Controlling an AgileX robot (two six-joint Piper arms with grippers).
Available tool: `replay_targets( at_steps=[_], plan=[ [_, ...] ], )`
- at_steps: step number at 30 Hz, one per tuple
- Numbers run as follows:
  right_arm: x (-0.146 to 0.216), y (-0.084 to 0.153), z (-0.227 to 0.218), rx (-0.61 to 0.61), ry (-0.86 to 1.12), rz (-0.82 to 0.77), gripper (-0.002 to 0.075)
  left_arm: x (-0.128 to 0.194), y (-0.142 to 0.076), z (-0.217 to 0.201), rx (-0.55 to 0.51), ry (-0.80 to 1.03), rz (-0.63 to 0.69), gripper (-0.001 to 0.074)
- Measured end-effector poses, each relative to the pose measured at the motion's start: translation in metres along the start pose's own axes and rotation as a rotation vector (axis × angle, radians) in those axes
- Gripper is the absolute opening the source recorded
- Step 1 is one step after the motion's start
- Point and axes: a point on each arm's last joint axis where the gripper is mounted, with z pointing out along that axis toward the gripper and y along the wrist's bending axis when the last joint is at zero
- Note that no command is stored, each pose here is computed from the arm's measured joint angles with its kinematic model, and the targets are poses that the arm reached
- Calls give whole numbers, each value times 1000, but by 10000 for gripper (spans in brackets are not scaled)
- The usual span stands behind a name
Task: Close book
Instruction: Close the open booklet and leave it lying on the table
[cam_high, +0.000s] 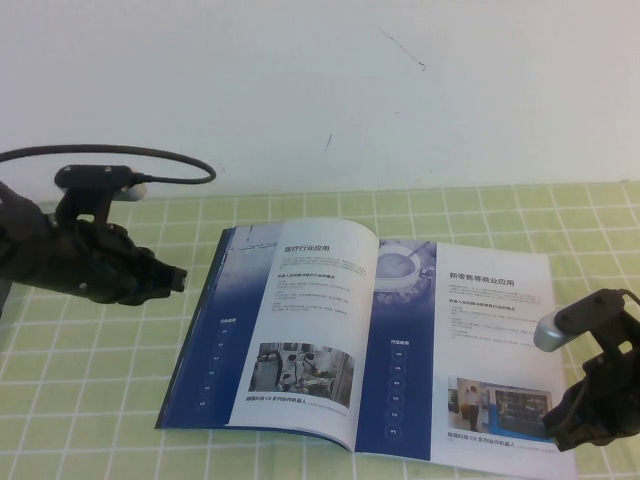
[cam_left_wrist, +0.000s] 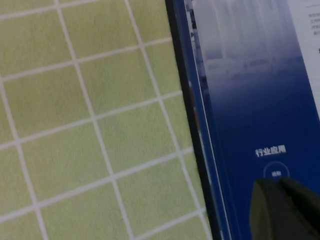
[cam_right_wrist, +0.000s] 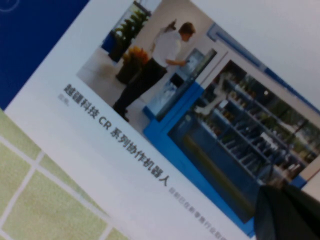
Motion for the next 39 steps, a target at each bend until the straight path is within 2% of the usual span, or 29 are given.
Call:
replay_targets(
  at_steps=[6, 9, 18, 23, 29, 39],
  plan=[
    [0, 0, 0, 0, 0, 0, -3, 3, -19, 33, -78, 10, 179, -4],
    [0, 0, 0, 0, 1, 0, -3, 7, -24, 52, -115, 18, 213, -4],
    [0, 1, 0, -8, 4, 2, -3, 20, -12, 86, -172, 62, 190, -4],
    [1, 1, 1, -8, 6, 3, -3, 19, -11, 87, -180, 54, 161, -4],
    [0, 1, 0, -9, 5, 4, -3, 11, -15, 81, -171, 165, 80, -4],
    [0, 1, 0, -11, 5, 4, -3, -7, -8, 72, -283, 168, 48, -4]
  ],
)
